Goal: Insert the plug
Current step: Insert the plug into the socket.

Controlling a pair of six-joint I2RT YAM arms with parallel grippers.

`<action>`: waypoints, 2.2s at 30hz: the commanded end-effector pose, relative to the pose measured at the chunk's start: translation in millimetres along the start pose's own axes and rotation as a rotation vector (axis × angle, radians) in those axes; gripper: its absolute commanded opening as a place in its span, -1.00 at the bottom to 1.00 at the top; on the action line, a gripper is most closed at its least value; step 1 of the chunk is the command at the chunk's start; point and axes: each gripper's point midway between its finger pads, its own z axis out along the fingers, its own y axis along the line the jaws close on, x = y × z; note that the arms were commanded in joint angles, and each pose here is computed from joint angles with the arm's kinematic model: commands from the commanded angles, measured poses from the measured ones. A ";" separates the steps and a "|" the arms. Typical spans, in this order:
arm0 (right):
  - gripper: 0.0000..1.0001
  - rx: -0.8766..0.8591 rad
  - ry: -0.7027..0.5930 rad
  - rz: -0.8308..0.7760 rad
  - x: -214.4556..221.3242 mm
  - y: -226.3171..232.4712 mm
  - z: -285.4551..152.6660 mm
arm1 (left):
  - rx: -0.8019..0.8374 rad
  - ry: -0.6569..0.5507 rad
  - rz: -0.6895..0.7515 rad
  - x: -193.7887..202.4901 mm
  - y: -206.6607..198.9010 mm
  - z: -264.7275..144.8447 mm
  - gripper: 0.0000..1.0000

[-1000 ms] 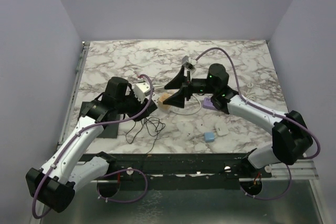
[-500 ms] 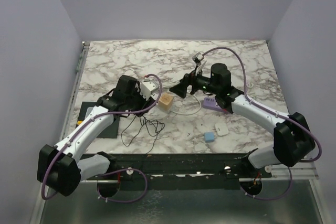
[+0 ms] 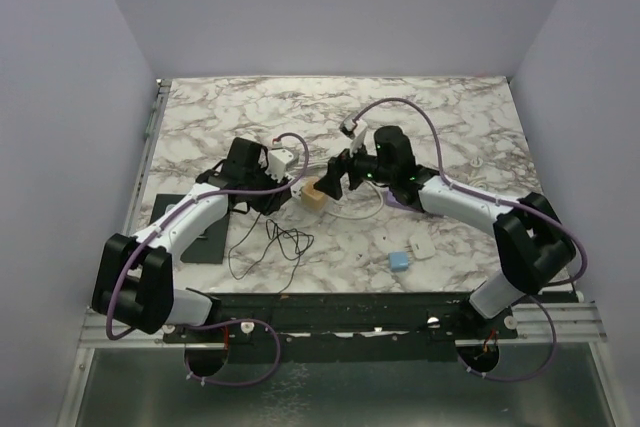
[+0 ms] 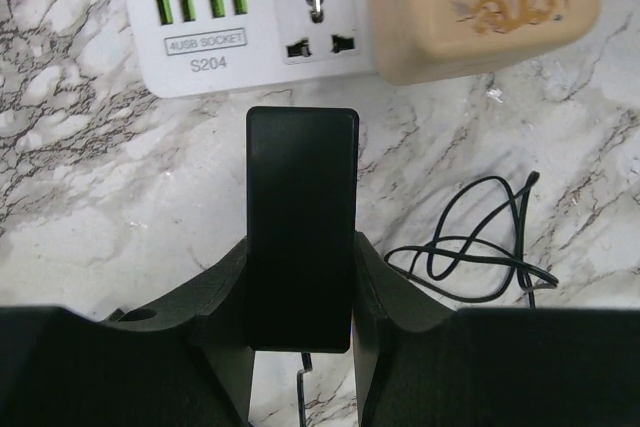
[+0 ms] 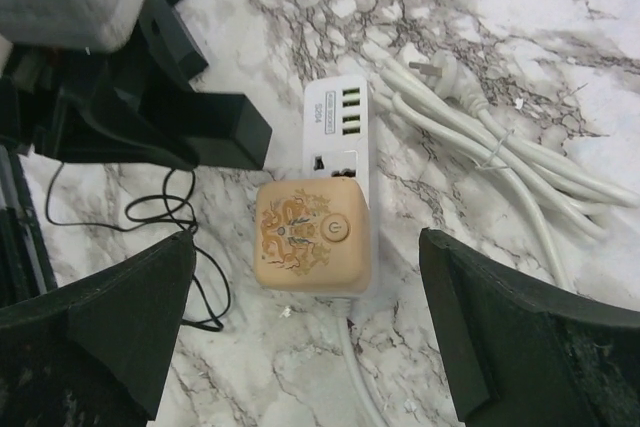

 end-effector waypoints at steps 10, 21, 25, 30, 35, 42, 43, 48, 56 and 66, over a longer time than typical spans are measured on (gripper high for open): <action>1.00 0.106 0.071 -0.251 27.8 -7.4 43.9 | 0.057 -0.074 -0.079 -24.1 0.2 5.3 -1.00; 0.79 0.203 0.076 -0.371 46.4 -8.7 47.9 | 0.069 -0.100 -0.119 -39.6 0.5 6.2 -1.00; 0.69 0.192 0.059 -0.388 49.5 -6.7 43.5 | 0.089 -0.095 -0.139 -37.9 -2.6 12.0 -1.00; 0.68 0.175 0.061 -0.418 52.7 -4.8 40.3 | 0.098 -0.082 -0.163 -30.4 -6.2 17.3 -1.00; 0.68 0.148 0.043 -0.432 52.0 0.5 38.3 | 0.085 -0.100 -0.162 -36.5 -7.5 19.6 -1.00; 0.79 0.137 0.021 -0.418 49.5 4.6 35.8 | 0.021 -0.084 -0.170 -33.3 -0.9 29.8 -1.00; 0.82 0.138 0.007 -0.411 47.1 5.7 34.5 | 0.016 -0.081 -0.167 -31.9 -0.3 30.4 -1.00; 0.89 0.137 -0.056 -0.365 30.4 13.0 29.0 | -0.007 -0.053 -0.156 -19.5 2.0 32.5 -1.00; 0.90 0.138 -0.096 -0.289 14.7 19.7 14.9 | -0.027 -0.078 -0.139 -22.1 1.3 35.8 -1.00; 0.81 0.261 -0.139 -0.077 11.4 -14.4 -12.8 | -0.015 -0.080 -0.114 -24.0 -2.1 39.6 -1.00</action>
